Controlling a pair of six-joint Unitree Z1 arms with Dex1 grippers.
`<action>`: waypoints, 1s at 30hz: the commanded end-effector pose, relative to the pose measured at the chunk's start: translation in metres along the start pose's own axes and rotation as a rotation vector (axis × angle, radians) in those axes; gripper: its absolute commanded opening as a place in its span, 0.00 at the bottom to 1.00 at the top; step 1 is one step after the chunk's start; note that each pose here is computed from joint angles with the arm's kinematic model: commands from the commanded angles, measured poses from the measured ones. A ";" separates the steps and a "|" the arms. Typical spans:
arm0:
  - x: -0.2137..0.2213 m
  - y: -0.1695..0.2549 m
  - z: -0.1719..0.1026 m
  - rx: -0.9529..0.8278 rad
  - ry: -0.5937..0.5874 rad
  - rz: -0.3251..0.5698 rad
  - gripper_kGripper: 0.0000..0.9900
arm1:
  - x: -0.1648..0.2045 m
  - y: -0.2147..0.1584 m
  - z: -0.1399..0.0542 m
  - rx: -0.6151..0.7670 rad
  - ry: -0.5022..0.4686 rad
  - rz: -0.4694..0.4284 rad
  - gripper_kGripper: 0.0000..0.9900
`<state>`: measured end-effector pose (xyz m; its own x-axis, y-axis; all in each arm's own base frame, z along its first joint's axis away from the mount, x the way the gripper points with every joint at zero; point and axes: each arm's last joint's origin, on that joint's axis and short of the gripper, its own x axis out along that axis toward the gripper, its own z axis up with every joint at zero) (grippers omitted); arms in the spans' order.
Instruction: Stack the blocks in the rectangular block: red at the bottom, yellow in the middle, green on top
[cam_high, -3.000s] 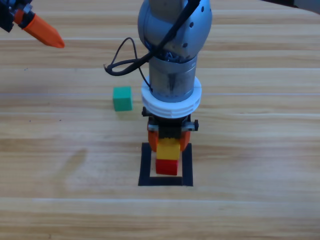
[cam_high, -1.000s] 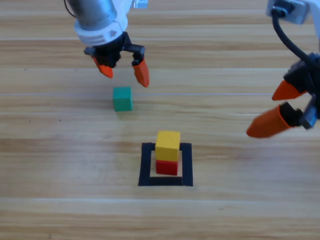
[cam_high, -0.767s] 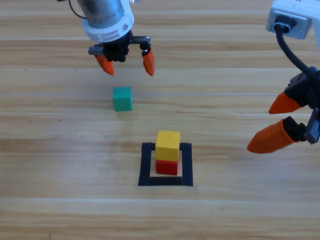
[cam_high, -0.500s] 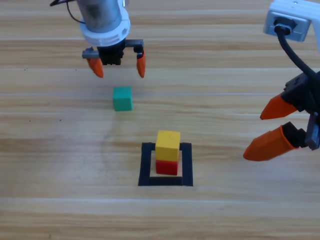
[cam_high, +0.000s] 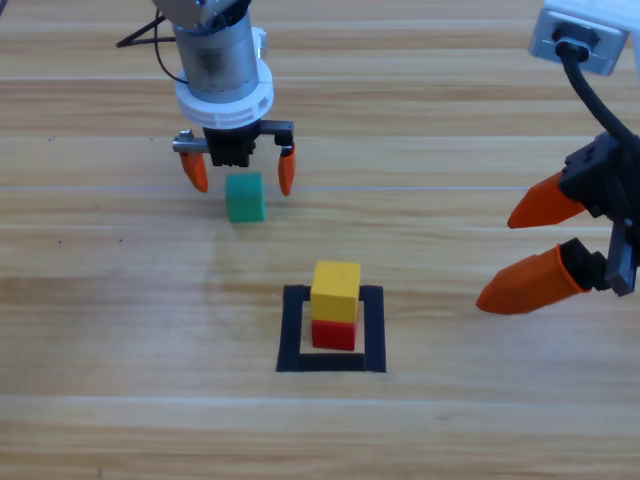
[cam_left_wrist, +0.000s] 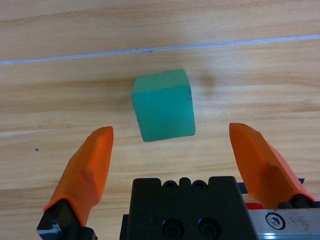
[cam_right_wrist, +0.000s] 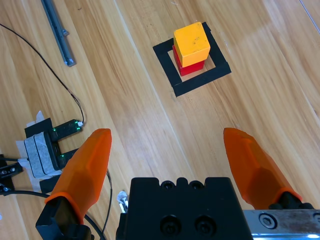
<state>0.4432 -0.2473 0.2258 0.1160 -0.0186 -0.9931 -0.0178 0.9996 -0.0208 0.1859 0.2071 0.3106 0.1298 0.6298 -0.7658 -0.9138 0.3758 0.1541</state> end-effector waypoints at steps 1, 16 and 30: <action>0.037 -0.016 -0.001 0.013 0.047 0.041 1.00 | -0.011 0.012 -0.006 -0.033 -0.037 0.022 0.99; 0.059 -0.013 0.010 -0.063 0.059 0.047 0.98 | -0.011 0.012 -0.005 -0.035 -0.046 0.025 0.99; 0.058 0.005 0.019 -0.082 0.063 0.059 0.54 | -0.011 0.012 -0.003 -0.037 -0.051 0.023 0.99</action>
<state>0.4577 -0.2540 0.1917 0.0799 0.0021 -0.9968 -0.0802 0.9968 -0.0043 0.1864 0.2080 0.3113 0.1315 0.6382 -0.7586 -0.9157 0.3714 0.1537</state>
